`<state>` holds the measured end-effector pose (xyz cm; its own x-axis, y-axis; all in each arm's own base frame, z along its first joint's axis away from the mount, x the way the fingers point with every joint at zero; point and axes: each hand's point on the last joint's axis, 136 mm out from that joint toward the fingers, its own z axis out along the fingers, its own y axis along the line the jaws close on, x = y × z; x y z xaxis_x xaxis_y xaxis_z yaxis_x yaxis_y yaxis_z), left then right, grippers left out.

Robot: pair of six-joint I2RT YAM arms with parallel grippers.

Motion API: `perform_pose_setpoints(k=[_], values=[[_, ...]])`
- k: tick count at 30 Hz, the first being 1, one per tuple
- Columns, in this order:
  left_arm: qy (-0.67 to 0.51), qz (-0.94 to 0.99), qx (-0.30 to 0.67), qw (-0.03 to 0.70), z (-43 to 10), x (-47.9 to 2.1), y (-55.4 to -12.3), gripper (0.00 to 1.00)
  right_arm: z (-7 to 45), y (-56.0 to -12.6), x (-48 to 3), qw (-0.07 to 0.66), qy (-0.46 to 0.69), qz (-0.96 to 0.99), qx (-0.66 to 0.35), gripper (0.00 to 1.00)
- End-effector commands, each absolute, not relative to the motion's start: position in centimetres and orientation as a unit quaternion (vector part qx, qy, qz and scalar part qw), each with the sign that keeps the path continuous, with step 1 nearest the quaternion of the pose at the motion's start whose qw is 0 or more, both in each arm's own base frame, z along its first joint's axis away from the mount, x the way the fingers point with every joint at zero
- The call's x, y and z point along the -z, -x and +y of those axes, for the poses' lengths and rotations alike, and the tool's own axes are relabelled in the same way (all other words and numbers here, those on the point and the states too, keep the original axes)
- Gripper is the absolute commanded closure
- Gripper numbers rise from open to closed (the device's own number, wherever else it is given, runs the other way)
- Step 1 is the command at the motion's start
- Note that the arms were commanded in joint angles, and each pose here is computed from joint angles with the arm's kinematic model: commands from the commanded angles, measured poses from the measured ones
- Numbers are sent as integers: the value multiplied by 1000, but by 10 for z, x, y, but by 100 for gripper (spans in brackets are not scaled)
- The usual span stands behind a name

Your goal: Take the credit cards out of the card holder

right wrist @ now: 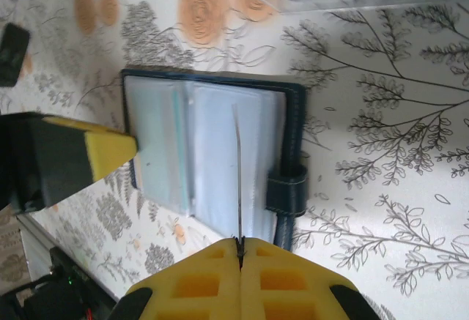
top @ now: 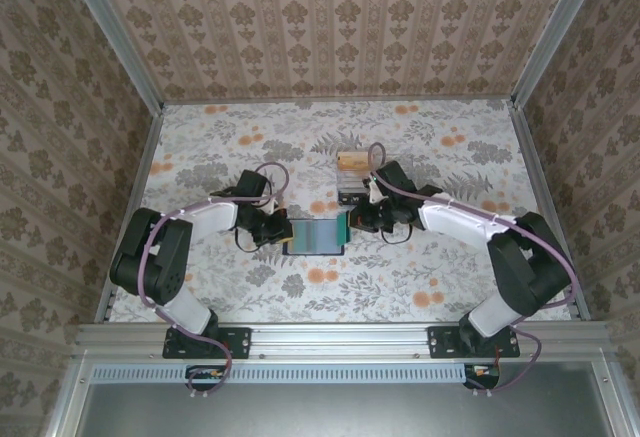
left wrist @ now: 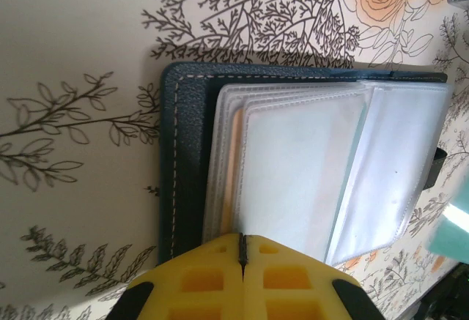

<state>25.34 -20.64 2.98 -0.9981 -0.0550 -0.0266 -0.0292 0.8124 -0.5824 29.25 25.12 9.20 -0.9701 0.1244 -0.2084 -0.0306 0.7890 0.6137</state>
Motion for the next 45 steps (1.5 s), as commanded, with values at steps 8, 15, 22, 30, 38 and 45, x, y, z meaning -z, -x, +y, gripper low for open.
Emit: perform_pose_setpoints(k=[8,15,22,30,38,45], values=[[-1,933,343,111,-211,-109,-284,39,199,-305,-181,212,171,953,-132,100],[-6,917,366,157,-208,-142,-295,0,171,-315,-197,253,342,905,19,100],[-21,911,376,169,-209,-151,-293,0,156,-317,-187,252,501,816,139,100],[-28,909,380,170,-207,-151,-285,0,148,-326,-161,238,611,721,222,100],[-24,909,378,172,-204,-151,-279,0,147,-336,-132,227,649,691,224,100],[-21,911,374,172,-202,-149,-277,0,147,-353,-120,237,632,708,208,100]])
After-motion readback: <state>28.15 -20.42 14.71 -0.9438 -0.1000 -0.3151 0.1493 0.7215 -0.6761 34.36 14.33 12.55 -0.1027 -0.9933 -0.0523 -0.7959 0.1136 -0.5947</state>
